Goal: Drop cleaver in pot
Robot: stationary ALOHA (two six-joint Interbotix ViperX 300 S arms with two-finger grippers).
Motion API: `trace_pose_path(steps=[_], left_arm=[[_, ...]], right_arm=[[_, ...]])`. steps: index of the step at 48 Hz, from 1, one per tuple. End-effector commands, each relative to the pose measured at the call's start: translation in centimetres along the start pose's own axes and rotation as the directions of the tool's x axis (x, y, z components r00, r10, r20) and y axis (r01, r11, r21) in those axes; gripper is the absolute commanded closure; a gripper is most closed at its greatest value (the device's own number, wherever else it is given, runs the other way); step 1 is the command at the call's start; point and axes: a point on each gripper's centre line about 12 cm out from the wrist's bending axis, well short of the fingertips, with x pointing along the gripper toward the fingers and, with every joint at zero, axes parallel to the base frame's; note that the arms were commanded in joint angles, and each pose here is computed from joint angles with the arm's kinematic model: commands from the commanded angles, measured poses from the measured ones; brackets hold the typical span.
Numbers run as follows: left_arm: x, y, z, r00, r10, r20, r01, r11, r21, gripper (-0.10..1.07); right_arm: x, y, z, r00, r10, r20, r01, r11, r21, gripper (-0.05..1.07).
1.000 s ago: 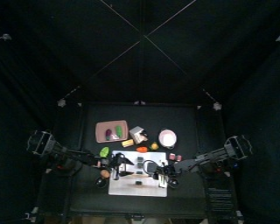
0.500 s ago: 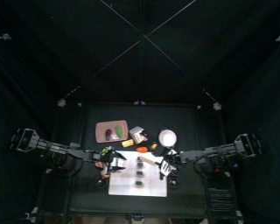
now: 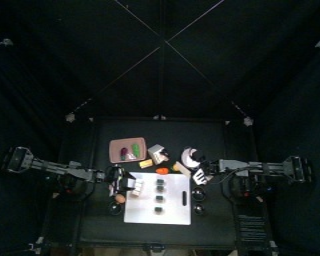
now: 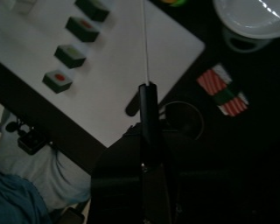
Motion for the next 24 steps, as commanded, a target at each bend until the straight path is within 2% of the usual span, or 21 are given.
trace_pose_path(steps=[1,13,19,24], left_arm=[[0.0,0.0,0.5,1.0,0.001,0.017,-0.001,1.0,0.001,0.11],[-0.1,0.1,0.1,1.0,0.004,0.008,-0.004,1.0,0.005,0.11],[-0.1,0.2,-0.2,1.0,0.009,-0.001,-0.009,1.0,0.003,0.11],[-0.1,0.4,-0.3,1.0,0.016,-0.003,-0.016,1.0,0.002,0.11]], right_arm=[[-1.0,-1.9,1.0,0.999,-0.001,0.045,-0.002,0.997,0.079,0.72],[1.3,-7.0,2.0,0.993,-0.113,0.034,0.102,0.968,0.23,0.72],[2.1,-7.9,2.3,0.99,-0.138,0.026,0.129,0.968,0.217,0.72],[2.6,-7.8,2.9,0.991,-0.13,0.035,0.12,0.97,0.21,0.72]])
